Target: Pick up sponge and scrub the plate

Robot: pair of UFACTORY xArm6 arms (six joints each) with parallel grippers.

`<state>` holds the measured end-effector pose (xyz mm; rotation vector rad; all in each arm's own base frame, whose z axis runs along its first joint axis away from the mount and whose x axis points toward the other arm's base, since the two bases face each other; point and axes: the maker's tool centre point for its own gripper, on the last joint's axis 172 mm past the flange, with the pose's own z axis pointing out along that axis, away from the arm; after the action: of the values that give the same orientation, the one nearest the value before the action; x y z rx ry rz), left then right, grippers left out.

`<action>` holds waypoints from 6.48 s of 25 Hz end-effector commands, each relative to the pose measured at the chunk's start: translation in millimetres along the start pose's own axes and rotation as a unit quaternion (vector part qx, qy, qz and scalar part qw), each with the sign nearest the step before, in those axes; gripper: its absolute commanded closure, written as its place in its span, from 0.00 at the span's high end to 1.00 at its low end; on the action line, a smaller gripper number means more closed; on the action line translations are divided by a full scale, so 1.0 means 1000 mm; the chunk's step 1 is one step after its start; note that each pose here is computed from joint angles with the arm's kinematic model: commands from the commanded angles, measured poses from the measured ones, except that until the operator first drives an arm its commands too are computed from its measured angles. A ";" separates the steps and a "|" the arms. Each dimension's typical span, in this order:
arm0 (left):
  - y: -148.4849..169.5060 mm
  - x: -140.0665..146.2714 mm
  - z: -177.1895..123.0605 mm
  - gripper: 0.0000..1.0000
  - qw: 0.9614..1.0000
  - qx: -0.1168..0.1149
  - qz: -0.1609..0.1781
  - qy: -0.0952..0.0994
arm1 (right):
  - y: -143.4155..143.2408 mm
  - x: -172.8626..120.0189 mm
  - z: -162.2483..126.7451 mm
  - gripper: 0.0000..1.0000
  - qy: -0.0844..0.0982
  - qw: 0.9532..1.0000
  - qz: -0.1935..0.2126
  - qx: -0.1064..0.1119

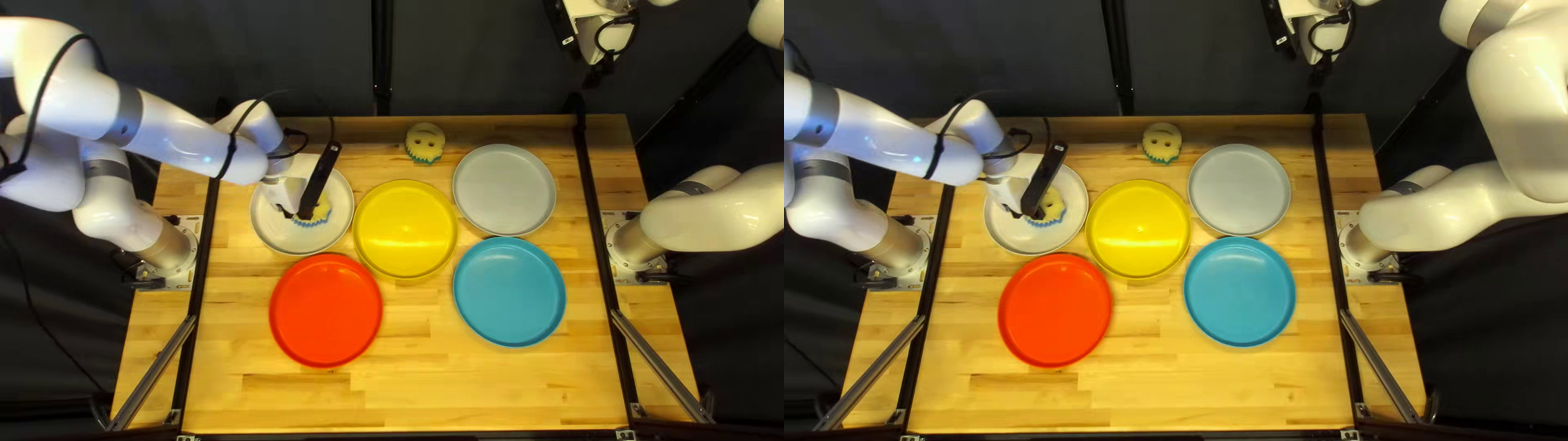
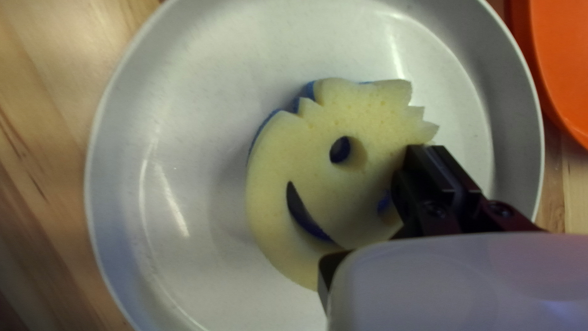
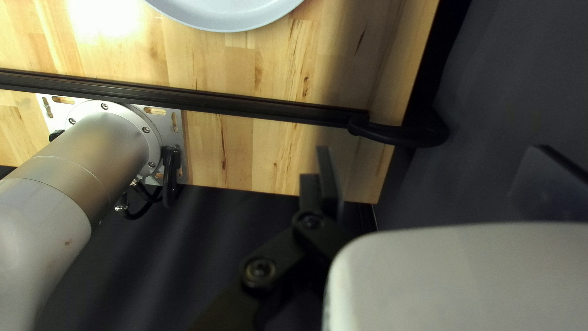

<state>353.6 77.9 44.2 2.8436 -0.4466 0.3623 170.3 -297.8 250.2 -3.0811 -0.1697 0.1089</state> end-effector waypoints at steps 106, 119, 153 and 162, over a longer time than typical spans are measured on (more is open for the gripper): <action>-0.020 -0.031 -0.012 0.00 1.000 -0.013 -0.013 -0.011 | 0.000 0.000 0.000 1.00 0.000 1.000 0.000 0.000; 0.044 -0.069 -0.010 0.00 1.000 -0.018 -0.015 -0.018 | 0.000 0.000 0.000 1.00 0.000 1.000 0.000 0.000; 0.053 -0.068 -0.010 0.00 1.000 -0.012 -0.007 -0.023 | 0.000 0.000 0.000 1.00 0.000 1.000 0.000 0.000; 0.023 -0.071 -0.014 0.00 0.999 -0.016 -0.013 -0.025 | 0.000 0.000 0.000 1.00 0.000 1.000 0.000 0.000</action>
<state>270.9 65.1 42.8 2.8319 -0.4244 0.2694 170.3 -297.8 250.2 -3.0811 -0.1697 0.1089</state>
